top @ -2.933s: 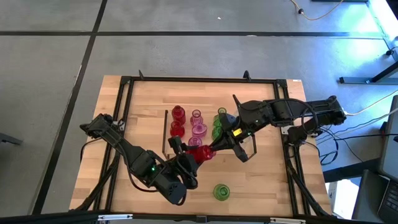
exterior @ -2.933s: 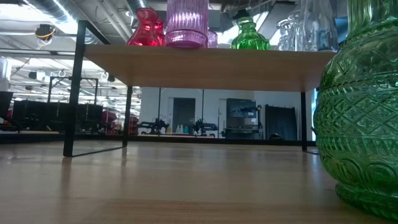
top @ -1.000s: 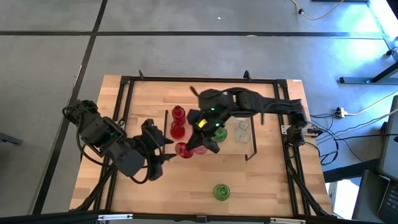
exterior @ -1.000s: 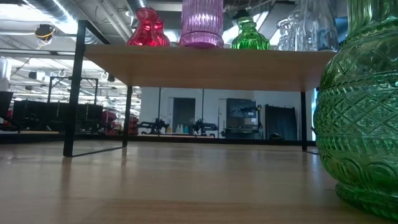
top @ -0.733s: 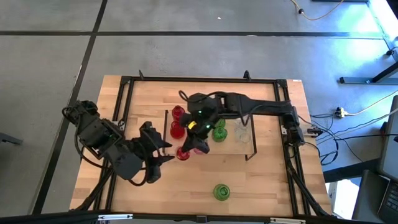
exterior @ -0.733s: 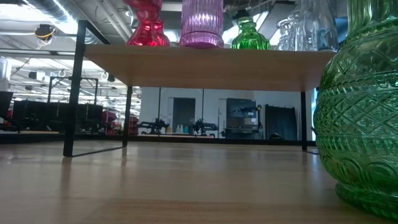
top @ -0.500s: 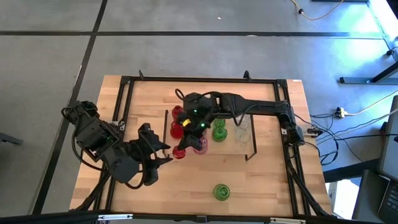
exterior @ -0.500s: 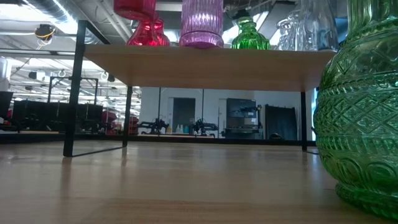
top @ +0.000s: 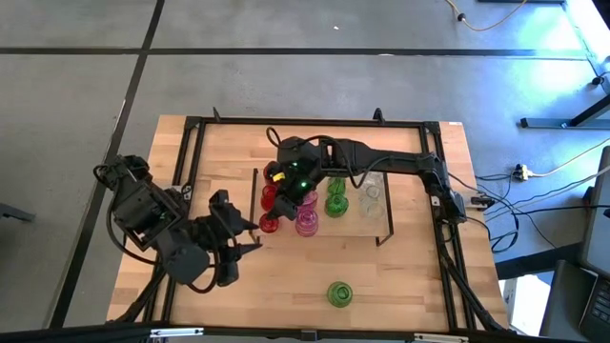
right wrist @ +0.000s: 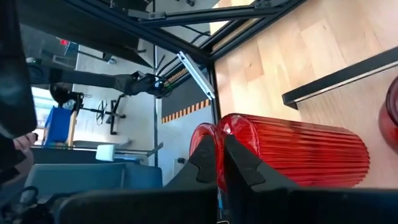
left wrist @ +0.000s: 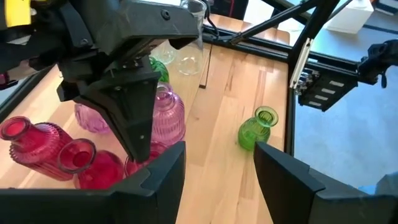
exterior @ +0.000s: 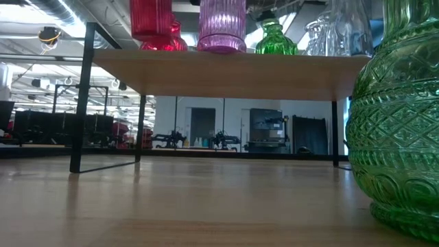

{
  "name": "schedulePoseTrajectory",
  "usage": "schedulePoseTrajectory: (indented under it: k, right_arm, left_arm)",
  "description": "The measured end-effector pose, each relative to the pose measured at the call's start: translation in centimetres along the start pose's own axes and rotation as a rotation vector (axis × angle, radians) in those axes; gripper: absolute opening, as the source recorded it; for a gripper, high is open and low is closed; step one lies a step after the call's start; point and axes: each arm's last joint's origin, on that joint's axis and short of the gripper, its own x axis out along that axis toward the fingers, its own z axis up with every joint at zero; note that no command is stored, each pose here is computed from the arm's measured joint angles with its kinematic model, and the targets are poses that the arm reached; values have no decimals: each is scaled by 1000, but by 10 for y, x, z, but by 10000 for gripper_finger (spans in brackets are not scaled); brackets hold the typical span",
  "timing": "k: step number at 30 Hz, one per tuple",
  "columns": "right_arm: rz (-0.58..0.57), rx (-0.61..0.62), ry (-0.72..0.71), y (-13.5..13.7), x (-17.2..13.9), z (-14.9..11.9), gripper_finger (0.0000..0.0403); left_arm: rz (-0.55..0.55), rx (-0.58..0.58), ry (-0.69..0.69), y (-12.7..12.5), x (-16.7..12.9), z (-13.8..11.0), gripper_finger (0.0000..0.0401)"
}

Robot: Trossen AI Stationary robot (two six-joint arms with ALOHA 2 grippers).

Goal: Sort vases onto shelf
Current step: Put the red vase on the shelf aligned with the other red vases

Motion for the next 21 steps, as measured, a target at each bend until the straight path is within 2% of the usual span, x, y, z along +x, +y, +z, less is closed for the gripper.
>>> schedulePoseTrajectory:
  k: [8,12,21]
  right_arm:
    - [-15,49,-1,-1,1,-1,0]
    - [-32,73,16,-9,8,-4,0]
    - [3,84,-18,-13,15,-1,0]
  left_arm:
    - [9,21,13,1,0,-1,182]
    - [-11,35,84,1,2,-6,182]
    - [86,33,215,-12,14,-50,182]
